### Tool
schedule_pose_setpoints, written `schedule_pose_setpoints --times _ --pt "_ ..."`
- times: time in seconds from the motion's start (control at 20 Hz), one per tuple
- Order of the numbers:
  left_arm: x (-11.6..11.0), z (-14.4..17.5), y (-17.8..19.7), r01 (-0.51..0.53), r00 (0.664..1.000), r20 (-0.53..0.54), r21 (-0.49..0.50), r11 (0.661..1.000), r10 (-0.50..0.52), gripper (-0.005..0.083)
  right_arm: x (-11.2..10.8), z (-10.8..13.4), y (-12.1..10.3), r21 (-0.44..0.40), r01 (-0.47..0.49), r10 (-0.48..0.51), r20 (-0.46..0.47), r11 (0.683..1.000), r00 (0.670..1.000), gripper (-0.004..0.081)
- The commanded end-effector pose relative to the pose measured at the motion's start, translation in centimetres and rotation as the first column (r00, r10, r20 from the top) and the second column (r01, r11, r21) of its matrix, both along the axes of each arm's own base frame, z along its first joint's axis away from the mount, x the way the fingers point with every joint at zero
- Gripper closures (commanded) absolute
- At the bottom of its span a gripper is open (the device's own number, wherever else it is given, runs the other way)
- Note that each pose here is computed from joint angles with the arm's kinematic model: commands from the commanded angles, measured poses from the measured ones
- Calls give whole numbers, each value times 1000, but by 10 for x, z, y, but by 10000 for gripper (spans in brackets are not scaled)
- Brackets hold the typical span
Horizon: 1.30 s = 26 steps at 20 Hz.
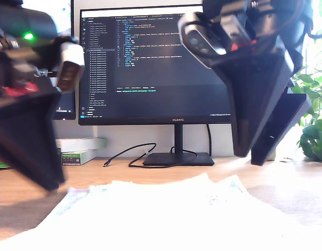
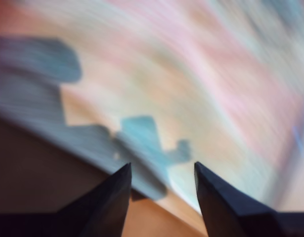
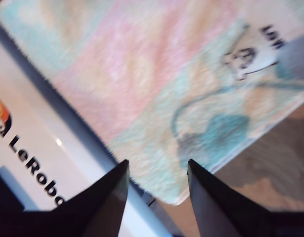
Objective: Fold the tea towel to a neat square and place it to the right
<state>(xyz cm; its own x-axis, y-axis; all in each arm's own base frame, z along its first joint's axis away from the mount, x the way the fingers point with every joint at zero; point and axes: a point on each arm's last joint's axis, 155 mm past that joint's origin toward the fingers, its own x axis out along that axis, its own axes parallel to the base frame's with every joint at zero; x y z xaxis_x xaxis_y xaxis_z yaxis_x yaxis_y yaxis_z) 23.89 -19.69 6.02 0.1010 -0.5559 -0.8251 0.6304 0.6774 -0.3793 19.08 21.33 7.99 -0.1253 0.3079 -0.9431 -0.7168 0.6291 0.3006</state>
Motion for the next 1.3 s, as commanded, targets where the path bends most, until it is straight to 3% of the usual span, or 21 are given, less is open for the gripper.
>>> schedule_pose_setpoints --times 0.0,0.1,0.2,0.4,0.7,1.0,1.25 --pt "27 6 9 -143 990 -1 -68 987 143 427 9 4 2 20 11 -12 24 1000 1000 429" --pt "57 23 17 -257 965 0 -184 949 261 498 16 5 4 37 19 -20 46 999 999 429" --pt "69 35 18 -288 956 -24 -277 917 293 507 22 6 8 54 20 -24 70 998 997 429" --pt "77 29 16 -310 951 -84 -293 905 298 505 30 8 13 77 18 -26 102 997 994 429" --pt "90 16 6 -313 948 -136 -236 920 288 505 35 10 17 93 16 -27 123 996 992 429" --pt "86 -9 -17 -265 957 -158 -133 955 244 505 43 12 23 119 12 -30 153 993 988 429" --pt "86 -26 -14 -269 957 -127 -43 962 262 505 43 12 23 119 12 -30 153 993 988 429"
